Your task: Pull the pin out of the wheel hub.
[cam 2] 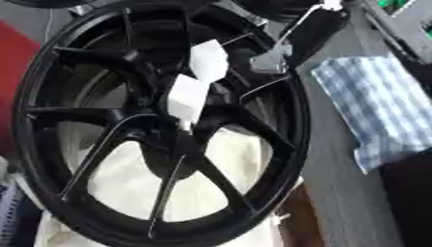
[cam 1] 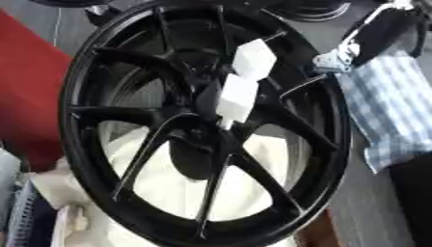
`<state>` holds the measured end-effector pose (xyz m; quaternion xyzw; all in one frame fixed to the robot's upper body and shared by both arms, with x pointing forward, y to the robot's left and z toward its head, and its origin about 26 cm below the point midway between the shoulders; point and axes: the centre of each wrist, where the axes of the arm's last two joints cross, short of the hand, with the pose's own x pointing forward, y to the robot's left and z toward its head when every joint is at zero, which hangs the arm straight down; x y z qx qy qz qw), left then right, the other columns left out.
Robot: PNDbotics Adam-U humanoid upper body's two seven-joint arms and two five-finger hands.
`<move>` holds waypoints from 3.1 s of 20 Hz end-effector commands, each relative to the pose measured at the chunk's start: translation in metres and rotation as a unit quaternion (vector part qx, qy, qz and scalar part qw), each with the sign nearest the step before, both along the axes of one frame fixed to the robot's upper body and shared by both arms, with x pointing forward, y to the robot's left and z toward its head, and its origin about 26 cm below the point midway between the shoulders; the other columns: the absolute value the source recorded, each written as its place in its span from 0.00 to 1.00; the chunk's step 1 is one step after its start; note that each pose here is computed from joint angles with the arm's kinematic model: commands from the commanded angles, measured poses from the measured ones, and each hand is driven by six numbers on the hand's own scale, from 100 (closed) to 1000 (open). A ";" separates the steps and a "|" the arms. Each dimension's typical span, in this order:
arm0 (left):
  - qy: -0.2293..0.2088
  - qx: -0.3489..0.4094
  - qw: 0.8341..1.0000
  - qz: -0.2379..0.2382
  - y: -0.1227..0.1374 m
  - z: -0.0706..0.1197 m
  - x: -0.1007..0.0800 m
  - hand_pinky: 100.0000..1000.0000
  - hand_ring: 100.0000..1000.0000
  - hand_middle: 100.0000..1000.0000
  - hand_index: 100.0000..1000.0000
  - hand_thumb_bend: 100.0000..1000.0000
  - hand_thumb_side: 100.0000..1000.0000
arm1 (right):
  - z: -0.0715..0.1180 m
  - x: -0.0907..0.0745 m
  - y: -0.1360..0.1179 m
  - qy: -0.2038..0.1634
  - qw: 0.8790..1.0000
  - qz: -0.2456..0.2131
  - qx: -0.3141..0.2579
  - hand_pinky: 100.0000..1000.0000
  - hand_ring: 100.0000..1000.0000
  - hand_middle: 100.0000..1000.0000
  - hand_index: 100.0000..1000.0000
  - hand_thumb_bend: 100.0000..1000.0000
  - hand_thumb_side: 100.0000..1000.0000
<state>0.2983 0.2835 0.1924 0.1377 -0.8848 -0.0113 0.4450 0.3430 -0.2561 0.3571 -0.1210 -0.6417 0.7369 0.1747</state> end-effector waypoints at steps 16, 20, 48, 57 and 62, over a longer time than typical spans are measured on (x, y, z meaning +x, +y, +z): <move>-0.018 0.002 1.000 0.001 -0.002 0.011 -0.002 0.67 0.55 0.44 0.65 0.00 0.62 | -0.009 0.015 -0.008 0.005 0.999 -0.042 -0.011 0.97 1.00 1.00 0.96 0.10 0.43; -0.017 0.002 1.000 0.002 -0.001 0.011 -0.002 0.67 0.55 0.44 0.65 0.00 0.63 | -0.014 0.017 -0.011 0.005 0.999 -0.050 -0.018 0.97 1.00 0.99 0.95 0.11 0.42; -0.008 -0.001 1.000 0.008 0.002 0.009 -0.003 0.68 0.55 0.44 0.65 0.00 0.62 | 0.015 0.001 -0.013 0.102 0.985 -0.051 0.128 0.87 0.87 0.53 0.47 0.02 0.25; -0.008 -0.004 1.000 0.024 0.008 0.007 -0.005 0.68 0.55 0.44 0.65 0.00 0.61 | 0.037 -0.044 -0.082 0.115 0.953 -0.089 0.264 0.90 0.89 0.55 0.48 0.00 0.12; -0.013 -0.015 0.999 0.045 0.013 0.006 -0.006 0.68 0.55 0.44 0.65 0.00 0.60 | 0.007 -0.069 -0.128 0.098 0.912 -0.147 0.370 0.90 0.89 0.56 0.49 0.00 0.04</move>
